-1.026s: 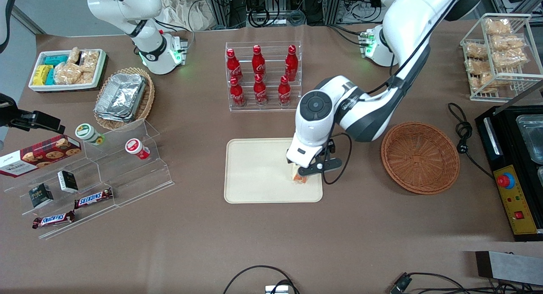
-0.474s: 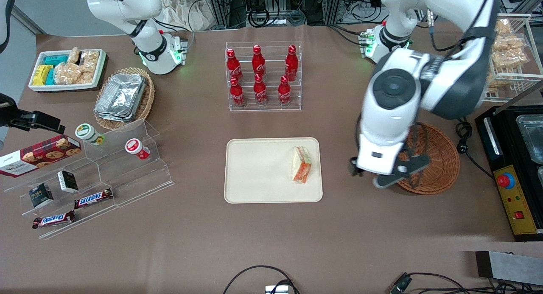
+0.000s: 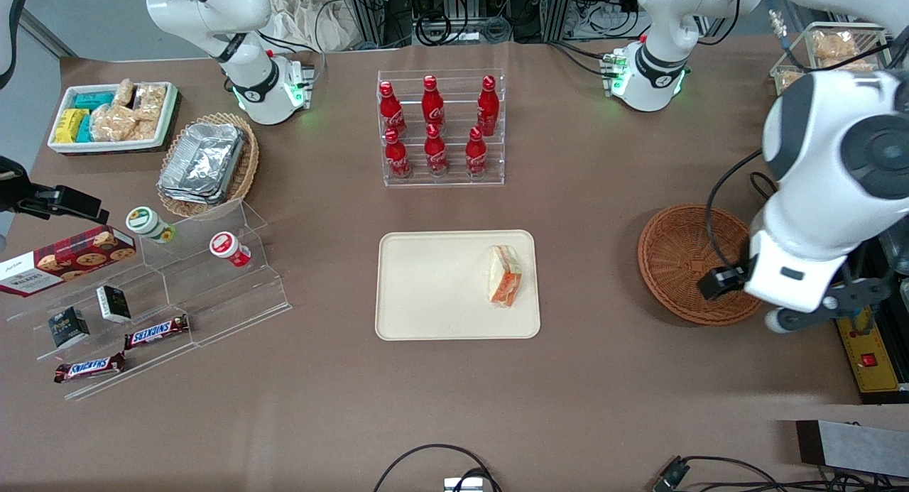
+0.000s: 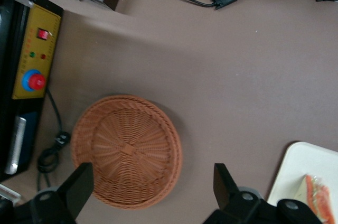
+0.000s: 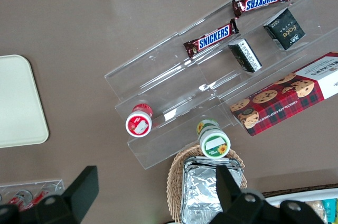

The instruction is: Place sandwich from basket to tray

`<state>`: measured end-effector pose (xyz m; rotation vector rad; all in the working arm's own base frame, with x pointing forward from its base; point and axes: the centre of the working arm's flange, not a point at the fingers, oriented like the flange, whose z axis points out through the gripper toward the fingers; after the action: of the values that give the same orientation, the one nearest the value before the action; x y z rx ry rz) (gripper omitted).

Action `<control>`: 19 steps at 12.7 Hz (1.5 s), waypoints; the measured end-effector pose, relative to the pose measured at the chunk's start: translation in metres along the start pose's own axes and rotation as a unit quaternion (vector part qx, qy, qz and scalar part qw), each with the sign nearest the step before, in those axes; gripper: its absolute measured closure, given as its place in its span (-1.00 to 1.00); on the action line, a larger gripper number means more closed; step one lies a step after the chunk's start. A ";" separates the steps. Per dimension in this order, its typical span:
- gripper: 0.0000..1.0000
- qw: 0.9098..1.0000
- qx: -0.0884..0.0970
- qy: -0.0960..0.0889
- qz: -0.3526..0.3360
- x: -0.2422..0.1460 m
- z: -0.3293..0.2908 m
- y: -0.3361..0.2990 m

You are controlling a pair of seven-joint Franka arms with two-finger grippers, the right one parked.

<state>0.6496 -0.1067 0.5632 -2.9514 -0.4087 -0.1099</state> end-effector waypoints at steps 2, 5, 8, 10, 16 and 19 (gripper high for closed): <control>-1.00 1.000 -0.011 0.003 0.012 -0.010 -0.015 -0.026; -1.00 0.999 -0.034 0.001 0.032 -0.024 -0.031 -0.071; -1.00 0.994 -0.065 0.007 0.085 -0.030 -0.052 -0.121; -1.00 0.993 -0.069 0.018 0.098 -0.045 -0.073 -0.124; -1.00 0.988 -0.069 0.028 0.135 -0.080 -0.100 -0.115; -1.00 0.987 -0.069 0.028 0.141 -0.083 -0.102 -0.111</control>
<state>0.5344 -0.0401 0.6722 -3.0967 0.0282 -0.1926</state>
